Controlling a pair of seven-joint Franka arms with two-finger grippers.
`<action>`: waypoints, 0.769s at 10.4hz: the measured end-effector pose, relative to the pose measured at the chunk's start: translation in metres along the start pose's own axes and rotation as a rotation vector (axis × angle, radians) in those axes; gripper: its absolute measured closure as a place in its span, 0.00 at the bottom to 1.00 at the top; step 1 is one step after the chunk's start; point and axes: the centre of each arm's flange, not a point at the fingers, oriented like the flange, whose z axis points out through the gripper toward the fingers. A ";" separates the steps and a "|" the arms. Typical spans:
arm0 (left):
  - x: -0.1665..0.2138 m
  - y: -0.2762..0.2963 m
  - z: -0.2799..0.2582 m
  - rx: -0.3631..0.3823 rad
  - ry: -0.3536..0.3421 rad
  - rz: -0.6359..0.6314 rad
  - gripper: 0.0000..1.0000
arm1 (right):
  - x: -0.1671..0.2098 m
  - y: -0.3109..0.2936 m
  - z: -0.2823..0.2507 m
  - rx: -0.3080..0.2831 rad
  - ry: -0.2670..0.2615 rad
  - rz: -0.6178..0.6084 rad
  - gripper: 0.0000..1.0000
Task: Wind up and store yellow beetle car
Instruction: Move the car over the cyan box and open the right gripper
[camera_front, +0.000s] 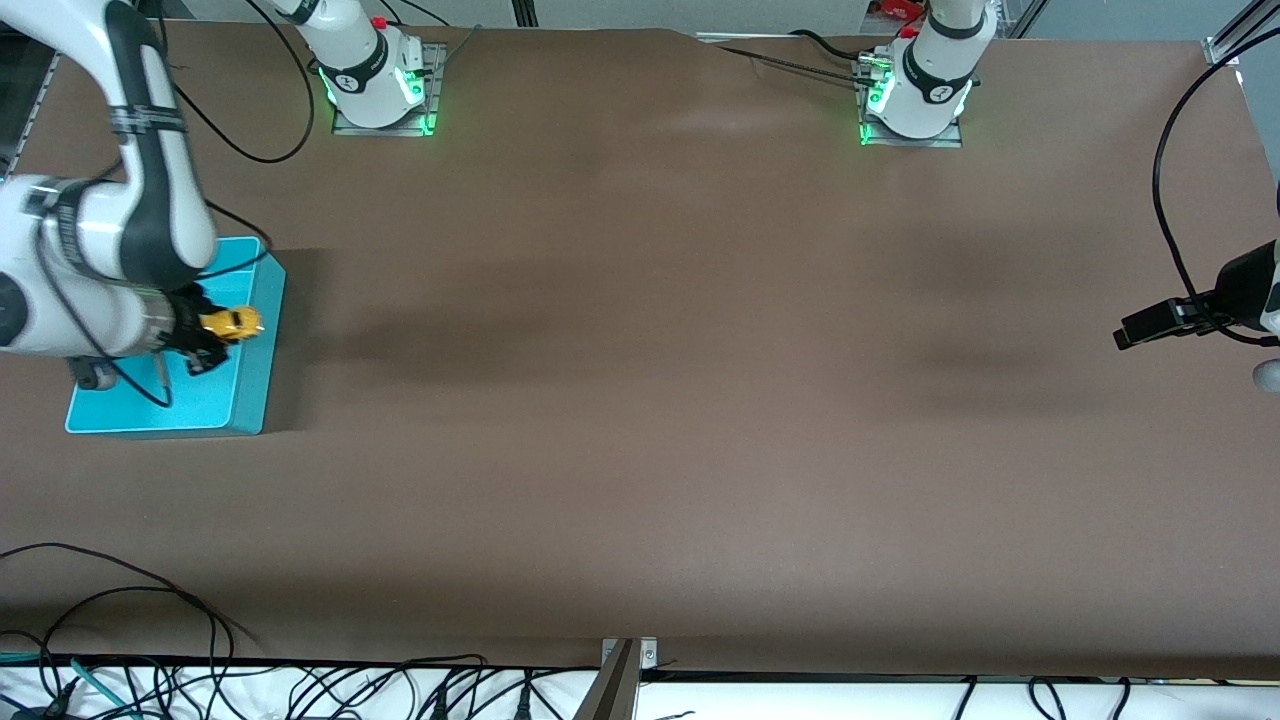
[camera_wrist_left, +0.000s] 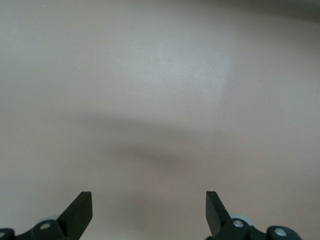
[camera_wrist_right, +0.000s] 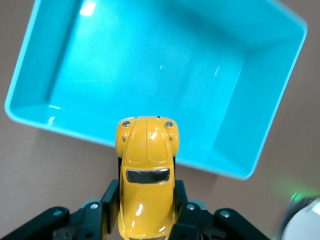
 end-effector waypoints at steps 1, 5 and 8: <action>0.000 0.000 0.000 0.000 0.000 0.000 0.00 | 0.014 0.013 0.000 -0.007 -0.007 -0.103 0.53; 0.000 0.000 0.000 0.000 -0.002 0.000 0.00 | 0.058 0.058 0.034 -0.046 -0.070 -0.485 0.53; 0.000 -0.003 0.001 0.000 -0.003 -0.005 0.00 | 0.082 0.079 0.093 -0.022 -0.125 -0.685 0.53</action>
